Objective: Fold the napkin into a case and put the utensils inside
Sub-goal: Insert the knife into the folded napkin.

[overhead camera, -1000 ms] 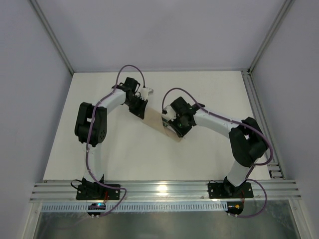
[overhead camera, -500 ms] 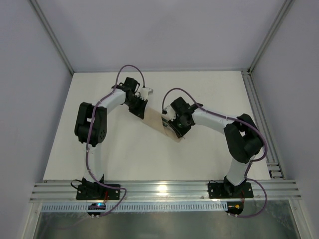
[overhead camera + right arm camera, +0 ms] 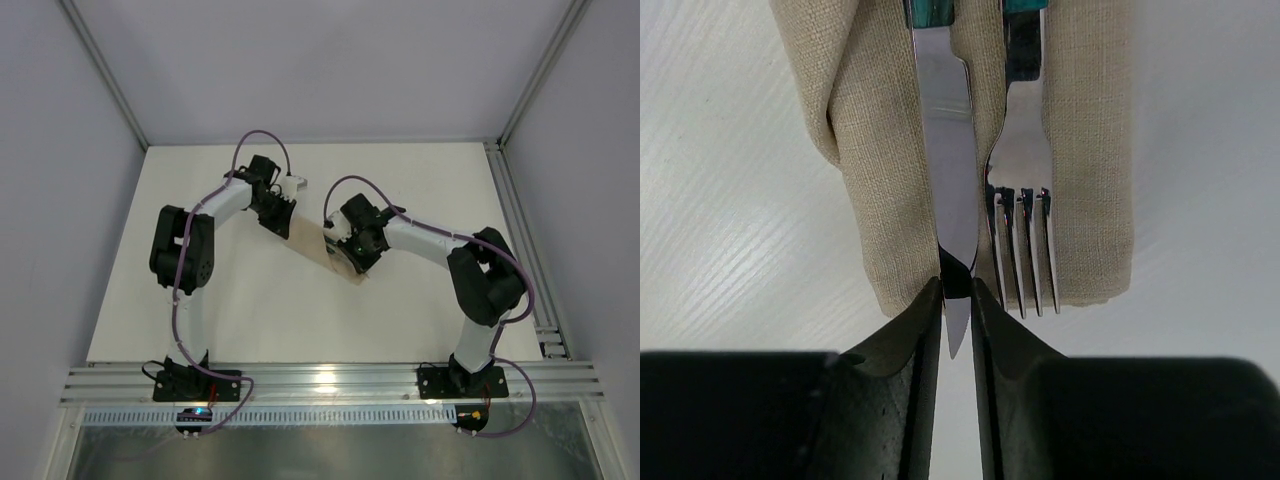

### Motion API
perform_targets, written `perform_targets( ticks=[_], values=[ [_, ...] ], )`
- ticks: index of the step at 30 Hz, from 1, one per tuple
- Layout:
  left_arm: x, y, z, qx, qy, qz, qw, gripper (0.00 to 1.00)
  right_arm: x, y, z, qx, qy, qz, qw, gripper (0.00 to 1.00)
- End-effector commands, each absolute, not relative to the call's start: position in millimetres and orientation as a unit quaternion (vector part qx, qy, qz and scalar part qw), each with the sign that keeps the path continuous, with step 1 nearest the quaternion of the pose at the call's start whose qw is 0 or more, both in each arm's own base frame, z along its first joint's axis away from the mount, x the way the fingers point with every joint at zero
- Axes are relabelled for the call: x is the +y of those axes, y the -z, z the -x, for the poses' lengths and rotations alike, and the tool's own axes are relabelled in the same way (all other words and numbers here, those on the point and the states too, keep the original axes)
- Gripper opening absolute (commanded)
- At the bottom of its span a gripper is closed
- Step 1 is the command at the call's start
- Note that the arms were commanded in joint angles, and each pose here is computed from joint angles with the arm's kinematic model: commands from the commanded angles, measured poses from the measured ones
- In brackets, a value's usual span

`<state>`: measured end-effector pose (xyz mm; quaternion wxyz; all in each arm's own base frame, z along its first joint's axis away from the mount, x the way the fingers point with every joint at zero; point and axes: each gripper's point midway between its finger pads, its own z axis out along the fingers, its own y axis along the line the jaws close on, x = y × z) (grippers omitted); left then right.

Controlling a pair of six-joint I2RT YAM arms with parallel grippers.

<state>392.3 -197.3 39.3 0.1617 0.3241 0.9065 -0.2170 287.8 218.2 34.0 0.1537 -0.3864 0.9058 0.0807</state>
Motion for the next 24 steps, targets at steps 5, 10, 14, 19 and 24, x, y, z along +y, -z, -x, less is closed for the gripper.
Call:
perform_targets(
  ticks=[5, 10, 14, 19, 24],
  values=[
    [-200.8, -60.0, -403.9, 0.899, 0.224, -0.327, 0.188, 0.1, 234.8, -44.3, -307.7, 0.895, -0.07, 0.402, 0.183, 0.2],
    [-201.1, -59.2, -404.0, 0.899, 0.225, -0.327, 0.188, 0.1, 240.7, -47.1, -313.6, 0.892, -0.062, 0.404, 0.191, 0.17],
    [-202.0, -59.6, -404.6, 0.898, 0.227, -0.328, 0.187, 0.1, 247.4, -48.7, -316.6, 0.888, -0.065, 0.41, 0.199, 0.11],
    [-201.7, -59.0, -403.9, 0.898, 0.227, -0.328, 0.186, 0.1, 257.6, -52.7, -325.4, 0.885, -0.061, 0.41, 0.214, 0.07],
    [-201.8, -58.7, -403.3, 0.898, 0.228, -0.328, 0.185, 0.1, 267.4, -52.8, -330.1, 0.88, -0.061, 0.416, 0.221, 0.07]
  ],
)
